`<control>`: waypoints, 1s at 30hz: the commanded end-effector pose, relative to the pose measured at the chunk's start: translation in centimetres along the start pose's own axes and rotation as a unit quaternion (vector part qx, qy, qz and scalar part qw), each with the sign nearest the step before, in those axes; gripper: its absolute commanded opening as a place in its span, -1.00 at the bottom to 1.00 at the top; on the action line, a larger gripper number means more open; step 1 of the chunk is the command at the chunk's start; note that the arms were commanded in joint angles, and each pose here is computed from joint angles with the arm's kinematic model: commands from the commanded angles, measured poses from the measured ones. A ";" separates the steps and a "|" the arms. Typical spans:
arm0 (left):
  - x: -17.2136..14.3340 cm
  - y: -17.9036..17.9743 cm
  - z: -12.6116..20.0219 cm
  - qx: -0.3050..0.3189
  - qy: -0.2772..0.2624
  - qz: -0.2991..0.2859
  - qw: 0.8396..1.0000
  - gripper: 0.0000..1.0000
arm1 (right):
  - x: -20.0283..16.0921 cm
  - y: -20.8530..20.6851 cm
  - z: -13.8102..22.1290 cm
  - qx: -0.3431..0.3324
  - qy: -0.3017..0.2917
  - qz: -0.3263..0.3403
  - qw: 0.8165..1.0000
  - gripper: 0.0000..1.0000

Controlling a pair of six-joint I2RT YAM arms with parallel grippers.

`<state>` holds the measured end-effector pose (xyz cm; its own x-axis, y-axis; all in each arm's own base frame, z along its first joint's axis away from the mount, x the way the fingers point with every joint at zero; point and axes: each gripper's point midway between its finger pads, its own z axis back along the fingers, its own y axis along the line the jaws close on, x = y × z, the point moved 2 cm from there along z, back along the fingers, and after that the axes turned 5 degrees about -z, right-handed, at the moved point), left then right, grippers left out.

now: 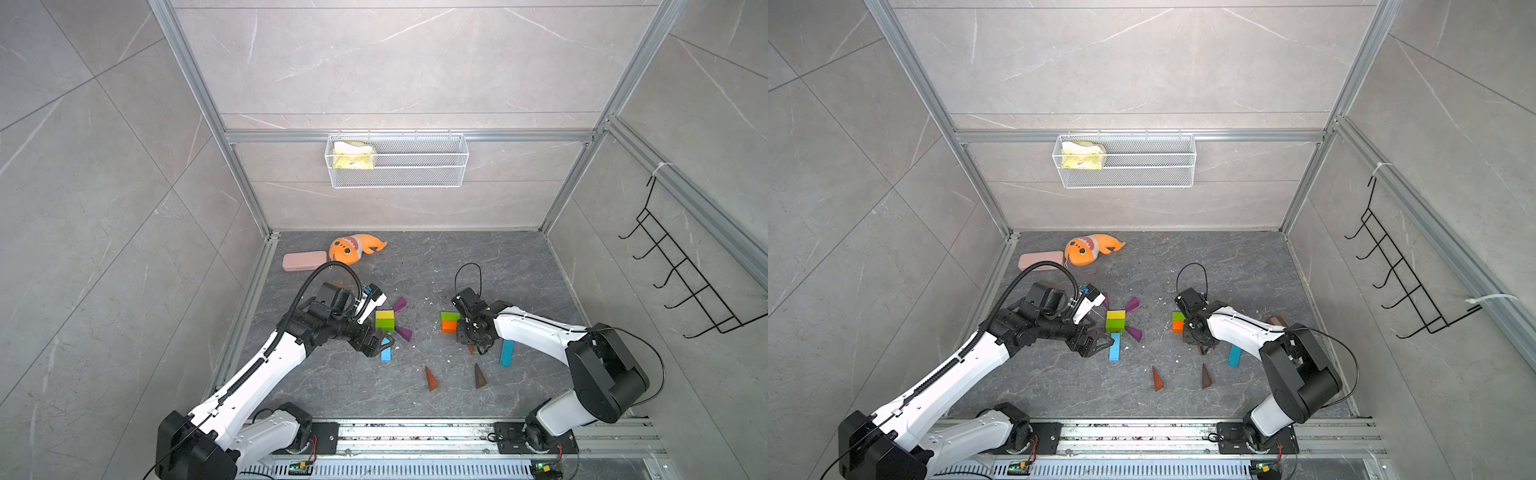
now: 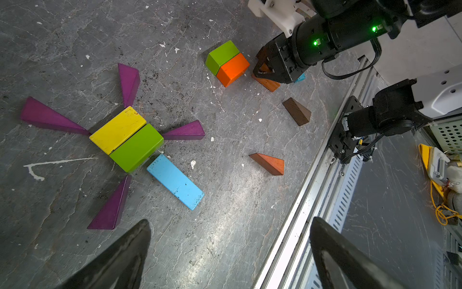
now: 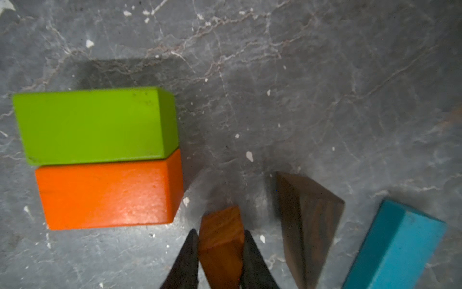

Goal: Assemble a small pinwheel with building blocks
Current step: Pick up the building block from the center of the board, then assemble the building block at the center of the board.

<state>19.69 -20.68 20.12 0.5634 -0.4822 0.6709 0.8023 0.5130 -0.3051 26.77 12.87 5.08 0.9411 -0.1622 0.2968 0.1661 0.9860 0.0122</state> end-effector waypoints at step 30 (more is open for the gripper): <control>0.1 1.5 -0.5 0.025 0.016 -0.017 0.999 0.99 | 13.7 13.0 3.7 0.136 -0.123 0.222 0.958 -0.51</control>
<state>20.51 -20.42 18.72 0.5695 -0.5139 0.6415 0.7975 0.5345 -0.2799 39.17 22.66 12.08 0.8526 0.1987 0.4833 -0.2738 0.9577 0.0892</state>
